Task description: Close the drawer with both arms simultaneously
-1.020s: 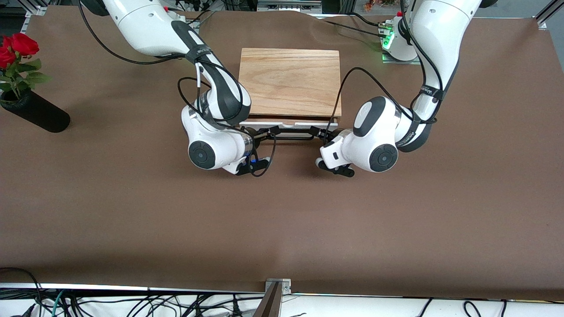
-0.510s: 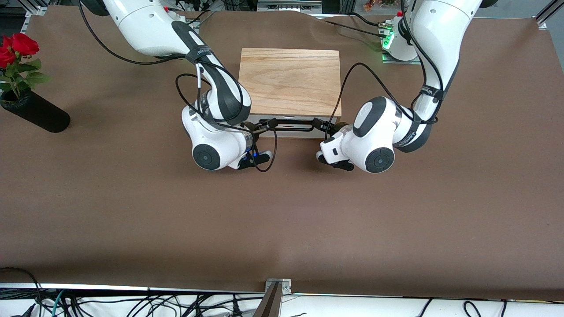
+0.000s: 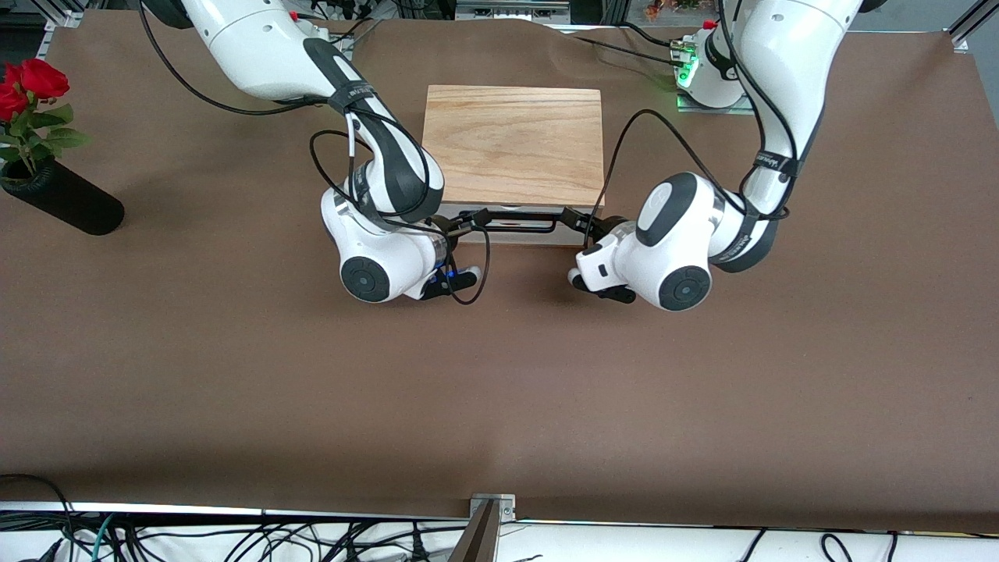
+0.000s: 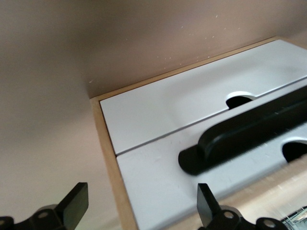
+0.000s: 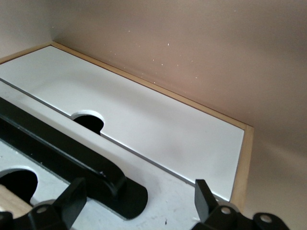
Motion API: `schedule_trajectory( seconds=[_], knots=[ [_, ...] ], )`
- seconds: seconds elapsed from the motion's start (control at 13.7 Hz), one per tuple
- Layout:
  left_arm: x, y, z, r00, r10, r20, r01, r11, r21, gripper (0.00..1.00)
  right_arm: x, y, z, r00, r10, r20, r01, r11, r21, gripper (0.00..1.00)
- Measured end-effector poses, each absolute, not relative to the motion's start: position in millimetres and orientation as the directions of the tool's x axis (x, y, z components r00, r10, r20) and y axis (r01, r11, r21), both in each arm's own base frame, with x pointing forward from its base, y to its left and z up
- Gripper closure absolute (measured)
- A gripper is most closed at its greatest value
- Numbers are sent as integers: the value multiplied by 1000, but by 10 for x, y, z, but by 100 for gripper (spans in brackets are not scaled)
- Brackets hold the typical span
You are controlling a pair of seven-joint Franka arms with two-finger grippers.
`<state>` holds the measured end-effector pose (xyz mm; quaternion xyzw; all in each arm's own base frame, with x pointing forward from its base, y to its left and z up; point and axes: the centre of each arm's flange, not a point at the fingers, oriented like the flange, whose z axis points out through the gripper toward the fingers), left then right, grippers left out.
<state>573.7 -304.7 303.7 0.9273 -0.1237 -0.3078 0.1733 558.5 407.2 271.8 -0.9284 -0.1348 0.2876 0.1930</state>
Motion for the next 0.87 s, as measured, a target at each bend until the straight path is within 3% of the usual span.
schedule_trajectory(
  seconds=[0.36, 0.87],
  knots=[
    [6201, -2396, 3854, 882, -270, -387, -134, -930, 343, 0, 5781, 4103, 2945, 849, 349, -397, 147, -877, -457, 0],
    [6478, -1693, 4835, 961, -199, -190, -175, -975, 134, 0, 6549, 3469, 3686, 962, 224, -157, 149, -912, -383, 0]
  ],
)
